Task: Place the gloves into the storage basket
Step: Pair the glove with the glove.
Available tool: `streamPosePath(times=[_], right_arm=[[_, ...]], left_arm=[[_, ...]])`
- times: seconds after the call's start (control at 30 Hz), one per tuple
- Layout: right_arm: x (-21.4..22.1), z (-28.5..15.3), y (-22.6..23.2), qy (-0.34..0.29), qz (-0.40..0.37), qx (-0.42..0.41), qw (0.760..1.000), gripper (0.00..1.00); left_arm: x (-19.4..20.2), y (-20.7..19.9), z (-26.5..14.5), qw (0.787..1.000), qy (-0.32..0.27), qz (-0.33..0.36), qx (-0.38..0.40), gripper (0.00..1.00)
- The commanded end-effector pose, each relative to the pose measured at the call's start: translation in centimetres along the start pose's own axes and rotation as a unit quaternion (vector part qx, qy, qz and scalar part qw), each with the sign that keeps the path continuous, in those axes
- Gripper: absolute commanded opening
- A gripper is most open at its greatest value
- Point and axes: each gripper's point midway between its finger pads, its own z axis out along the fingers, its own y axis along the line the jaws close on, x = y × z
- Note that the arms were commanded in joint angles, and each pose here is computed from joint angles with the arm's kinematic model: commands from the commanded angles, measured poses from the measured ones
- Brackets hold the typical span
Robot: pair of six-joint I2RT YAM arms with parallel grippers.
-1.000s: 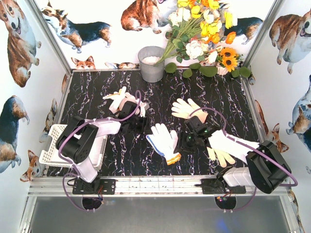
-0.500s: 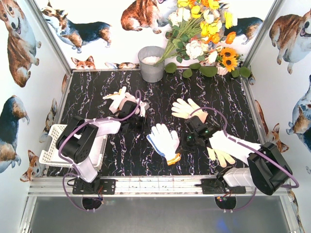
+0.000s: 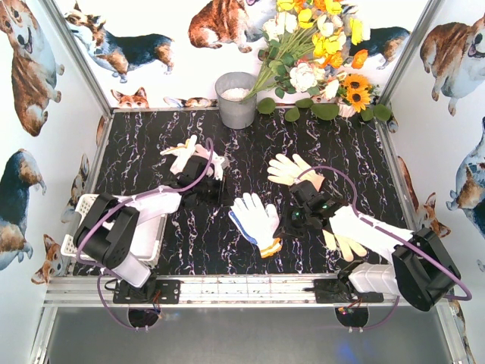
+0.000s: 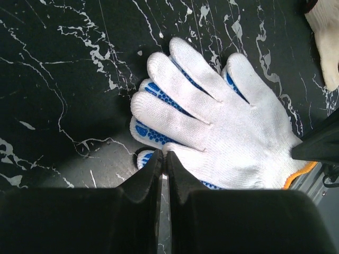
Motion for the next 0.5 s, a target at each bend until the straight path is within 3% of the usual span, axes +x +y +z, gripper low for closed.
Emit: streamPosePath(times=[0.0,0.47], right_arm=[[-0.2,-0.5,0.8,-0.008,-0.008,-0.013,1.0,0.0],[0.5,0.9,-0.4,0.009,-0.006,0.009,1.0,0.0]], left_arm=[[0.3,0.5,-0.9,1.0,-0.005,-0.002,-0.015,0.0],[3.2,2.6,-0.2,0.999,0.019,-0.019,-0.043,0.0]])
